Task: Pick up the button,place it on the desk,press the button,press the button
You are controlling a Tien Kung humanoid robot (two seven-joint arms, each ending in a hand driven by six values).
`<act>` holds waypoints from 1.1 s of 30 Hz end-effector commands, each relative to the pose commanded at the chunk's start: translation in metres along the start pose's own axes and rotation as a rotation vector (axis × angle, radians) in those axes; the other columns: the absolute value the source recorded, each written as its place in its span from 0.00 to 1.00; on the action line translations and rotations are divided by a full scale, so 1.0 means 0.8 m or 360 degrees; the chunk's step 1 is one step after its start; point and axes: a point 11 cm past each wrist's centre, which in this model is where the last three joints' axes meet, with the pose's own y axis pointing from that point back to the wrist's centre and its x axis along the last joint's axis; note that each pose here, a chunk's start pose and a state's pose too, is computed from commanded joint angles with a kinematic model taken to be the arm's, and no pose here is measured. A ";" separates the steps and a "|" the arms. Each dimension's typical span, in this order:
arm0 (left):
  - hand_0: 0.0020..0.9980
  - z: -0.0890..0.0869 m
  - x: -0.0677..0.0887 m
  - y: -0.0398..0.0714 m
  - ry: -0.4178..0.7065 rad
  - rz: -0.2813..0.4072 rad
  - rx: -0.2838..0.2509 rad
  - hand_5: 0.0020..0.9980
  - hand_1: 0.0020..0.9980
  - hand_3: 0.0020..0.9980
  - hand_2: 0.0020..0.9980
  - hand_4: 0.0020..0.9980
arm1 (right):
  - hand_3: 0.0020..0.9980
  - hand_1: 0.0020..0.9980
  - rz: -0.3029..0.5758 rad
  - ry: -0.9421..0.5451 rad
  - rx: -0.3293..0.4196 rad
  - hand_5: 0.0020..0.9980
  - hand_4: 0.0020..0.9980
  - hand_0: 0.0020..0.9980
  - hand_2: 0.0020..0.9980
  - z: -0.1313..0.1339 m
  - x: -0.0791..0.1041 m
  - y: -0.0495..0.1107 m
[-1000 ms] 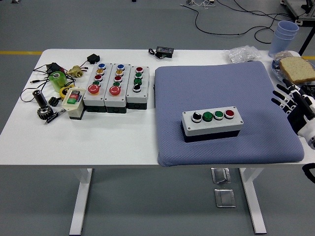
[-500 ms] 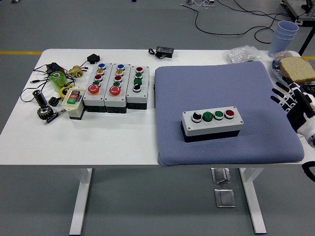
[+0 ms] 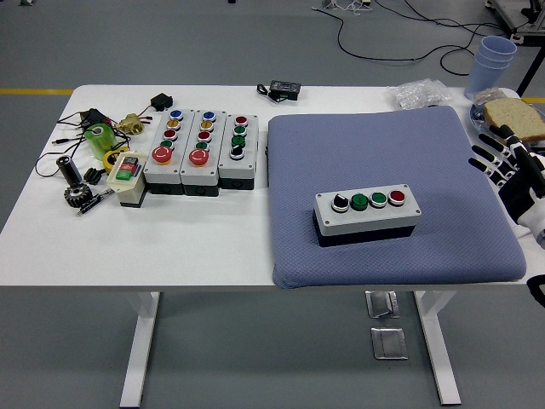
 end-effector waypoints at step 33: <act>0.64 -0.016 -0.002 -0.002 -0.0063 0.0001 0.0039 0.86 0.64 0.57 0.65 0.31 | 0.65 0.63 -0.0017 -0.0020 -0.0031 0.41 0.69 0.69 0.68 0.010 -0.003 0.009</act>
